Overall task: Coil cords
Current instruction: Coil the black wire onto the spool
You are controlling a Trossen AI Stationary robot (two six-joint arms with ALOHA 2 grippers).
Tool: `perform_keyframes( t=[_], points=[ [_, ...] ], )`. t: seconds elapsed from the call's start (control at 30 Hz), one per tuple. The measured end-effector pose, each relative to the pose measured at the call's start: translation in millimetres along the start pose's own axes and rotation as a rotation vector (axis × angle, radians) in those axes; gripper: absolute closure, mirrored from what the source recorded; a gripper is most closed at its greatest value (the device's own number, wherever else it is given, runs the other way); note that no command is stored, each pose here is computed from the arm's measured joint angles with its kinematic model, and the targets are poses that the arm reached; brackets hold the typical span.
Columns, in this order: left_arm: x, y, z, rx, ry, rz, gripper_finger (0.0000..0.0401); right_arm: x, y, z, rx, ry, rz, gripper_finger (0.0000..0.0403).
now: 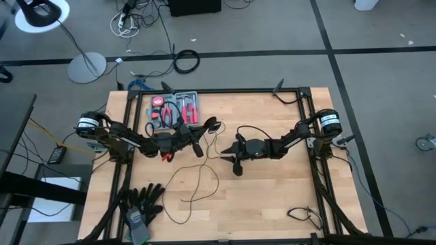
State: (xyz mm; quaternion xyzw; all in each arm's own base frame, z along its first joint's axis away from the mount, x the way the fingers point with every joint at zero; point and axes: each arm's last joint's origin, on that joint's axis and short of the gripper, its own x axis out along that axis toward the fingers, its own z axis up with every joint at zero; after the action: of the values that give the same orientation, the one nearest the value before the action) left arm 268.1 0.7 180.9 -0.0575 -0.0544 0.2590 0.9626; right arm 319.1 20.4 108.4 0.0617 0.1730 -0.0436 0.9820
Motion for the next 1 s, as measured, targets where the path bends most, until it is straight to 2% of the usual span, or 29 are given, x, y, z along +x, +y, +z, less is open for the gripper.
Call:
perform_keyframes(
  t=[0.3,0.47,0.57,0.77,0.83,1.0],
  points=[
    [5.9,-4.6,5.1,0.007,-0.004,-0.008,0.0401,15.4,-5.5,14.6,-0.043,0.073,-0.059,0.0291],
    [6.2,-4.7,5.5,0.006,-0.005,-0.008,0.0401,19.9,-5.9,23.2,-0.082,0.058,-0.113,0.0294],
    [6.2,-4.8,5.2,0.008,-0.003,-0.009,0.0401,19.9,-6.3,21.8,-0.082,0.076,-0.104,0.0312],
    [6.2,-4.8,5.2,0.008,-0.003,-0.011,0.0401,19.2,-6.7,15.7,-0.041,0.139,-0.095,0.0387],
    [6.2,-4.9,5.2,0.008,-0.003,-0.012,0.0401,19.2,-6.9,15.6,-0.040,0.139,-0.102,0.0395],
    [5.4,-6.2,3.4,0.018,0.013,-0.020,0.0401,15.2,-9.1,18.0,-0.056,0.138,-0.243,0.0399]
  ],
)
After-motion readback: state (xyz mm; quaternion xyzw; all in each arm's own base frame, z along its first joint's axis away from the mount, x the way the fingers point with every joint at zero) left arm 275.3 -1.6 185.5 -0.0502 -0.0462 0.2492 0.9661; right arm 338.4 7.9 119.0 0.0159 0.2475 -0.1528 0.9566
